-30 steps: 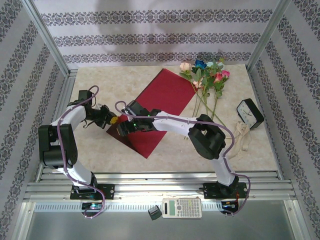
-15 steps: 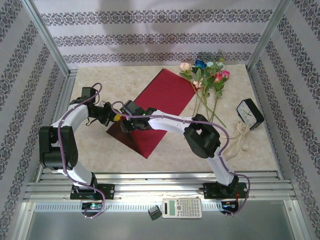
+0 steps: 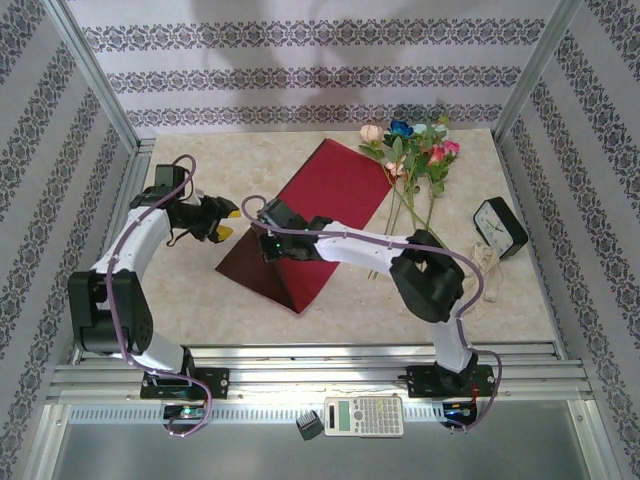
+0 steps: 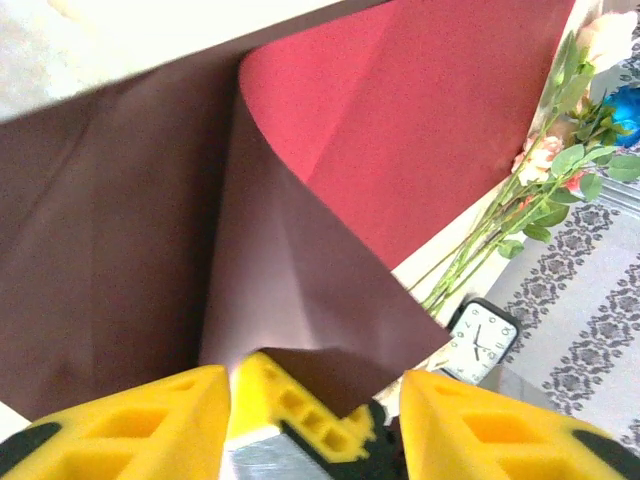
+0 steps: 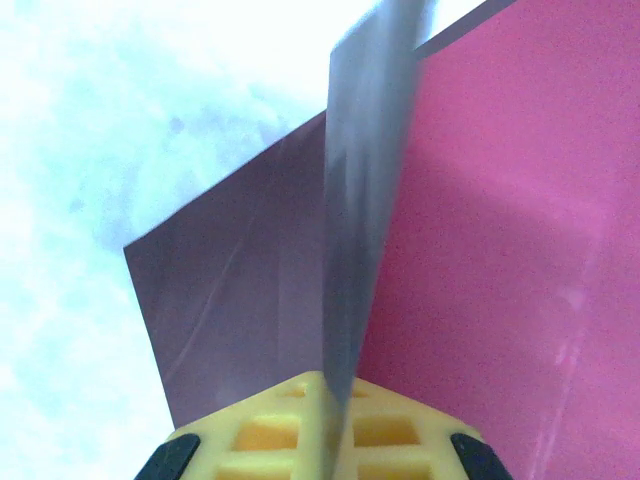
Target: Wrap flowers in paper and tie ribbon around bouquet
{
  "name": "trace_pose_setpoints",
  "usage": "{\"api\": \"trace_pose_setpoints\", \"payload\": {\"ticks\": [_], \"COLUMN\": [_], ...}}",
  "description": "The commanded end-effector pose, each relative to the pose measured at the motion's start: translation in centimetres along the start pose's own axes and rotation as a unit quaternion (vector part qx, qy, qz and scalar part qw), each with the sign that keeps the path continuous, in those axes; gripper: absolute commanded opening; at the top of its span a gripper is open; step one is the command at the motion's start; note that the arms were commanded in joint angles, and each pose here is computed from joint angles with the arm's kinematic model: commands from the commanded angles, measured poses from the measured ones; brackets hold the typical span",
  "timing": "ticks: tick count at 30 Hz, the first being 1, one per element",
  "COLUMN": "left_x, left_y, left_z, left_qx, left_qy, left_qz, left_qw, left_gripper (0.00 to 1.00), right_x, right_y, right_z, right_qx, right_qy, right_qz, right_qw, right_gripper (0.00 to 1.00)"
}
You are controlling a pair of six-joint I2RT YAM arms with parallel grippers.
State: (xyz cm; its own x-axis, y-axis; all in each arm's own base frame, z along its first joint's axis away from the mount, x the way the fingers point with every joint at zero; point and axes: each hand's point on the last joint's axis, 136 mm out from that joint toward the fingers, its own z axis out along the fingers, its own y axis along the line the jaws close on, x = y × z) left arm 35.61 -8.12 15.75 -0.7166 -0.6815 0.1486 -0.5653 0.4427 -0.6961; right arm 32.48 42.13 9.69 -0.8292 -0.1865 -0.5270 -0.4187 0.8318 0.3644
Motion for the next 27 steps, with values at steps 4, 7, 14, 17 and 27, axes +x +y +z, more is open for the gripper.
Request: {"api": "trace_pose_setpoints", "payload": {"ticks": [4,7,14,17,27], "left_x": [1.7,3.7,5.9,6.4,6.4], "left_y": [3.9,4.2,4.6,6.1,11.0], "left_z": [1.8,4.6,11.0,12.8,14.5], "left_qx": [-0.051,-0.053,-0.078,-0.115,-0.185], "left_qy": [0.004,0.043,0.079,0.089,0.080], "left_qz": [-0.043,-0.044,-0.036,-0.027,-0.034], "left_qw": [0.998,0.997,0.993,0.989,0.979], "left_gripper": [0.25,0.18,0.15,0.14,0.08], "right_x": [-1.9,-1.9,-0.6,0.3,7.5], "right_y": [-0.7,-1.4,-2.8,-4.3,-9.6], "right_z": [-3.7,-4.6,-6.0,-7.3,-12.7], "right_qx": [-0.034,-0.041,-0.036,-0.016,0.073], "right_qy": [-0.056,-0.073,-0.090,-0.117,-0.199], "right_qz": [0.080,0.106,0.128,0.138,0.140], "right_qw": [0.995,0.991,0.987,0.983,0.967], "right_gripper": [0.00,0.00,0.00,0.00,0.00]}}
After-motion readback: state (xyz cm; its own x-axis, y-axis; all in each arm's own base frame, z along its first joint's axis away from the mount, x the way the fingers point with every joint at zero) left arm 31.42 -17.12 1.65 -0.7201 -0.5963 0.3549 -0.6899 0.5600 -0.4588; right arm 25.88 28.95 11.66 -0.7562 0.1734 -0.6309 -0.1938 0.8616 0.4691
